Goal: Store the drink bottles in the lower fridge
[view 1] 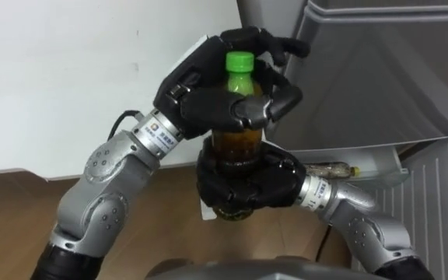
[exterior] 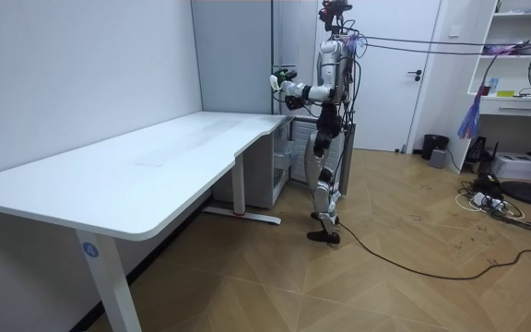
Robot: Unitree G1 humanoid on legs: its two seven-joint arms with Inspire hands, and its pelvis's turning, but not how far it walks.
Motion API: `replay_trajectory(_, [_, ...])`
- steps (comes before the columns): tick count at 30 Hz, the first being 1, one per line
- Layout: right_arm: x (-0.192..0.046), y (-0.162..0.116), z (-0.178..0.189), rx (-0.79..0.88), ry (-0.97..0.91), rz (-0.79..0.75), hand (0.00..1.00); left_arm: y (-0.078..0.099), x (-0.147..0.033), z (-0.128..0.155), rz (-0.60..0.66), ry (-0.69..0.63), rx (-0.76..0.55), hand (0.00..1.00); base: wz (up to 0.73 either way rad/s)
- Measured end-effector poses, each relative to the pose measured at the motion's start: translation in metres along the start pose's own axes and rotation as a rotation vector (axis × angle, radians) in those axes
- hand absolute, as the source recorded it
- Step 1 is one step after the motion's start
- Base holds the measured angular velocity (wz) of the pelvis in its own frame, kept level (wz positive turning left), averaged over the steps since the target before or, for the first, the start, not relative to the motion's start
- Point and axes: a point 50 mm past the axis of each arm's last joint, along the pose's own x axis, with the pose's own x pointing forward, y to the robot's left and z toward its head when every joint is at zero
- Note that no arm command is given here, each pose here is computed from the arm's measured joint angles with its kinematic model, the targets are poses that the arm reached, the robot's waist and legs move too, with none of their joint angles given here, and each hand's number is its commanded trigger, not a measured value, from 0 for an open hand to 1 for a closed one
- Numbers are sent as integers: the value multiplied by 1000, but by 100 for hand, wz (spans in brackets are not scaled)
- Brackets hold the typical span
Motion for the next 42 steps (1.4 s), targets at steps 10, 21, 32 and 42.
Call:
replay_trajectory(10, [7,1,-4,102,27,-3,100,11,-4,-13,68,18,-195,0,0])
replay_trajectory(21, [8,5,3,125,41,-11,100,12,-4,-13,97,6,-286,0,0])
replay_trajectory(32, [7,4,2,134,45,-13,100,14,-6,-12,101,10,-284,100,-4])
replay_trajectory(42, [8,5,0,148,46,-11,100,15,-7,-12,102,16,-277,100,0])
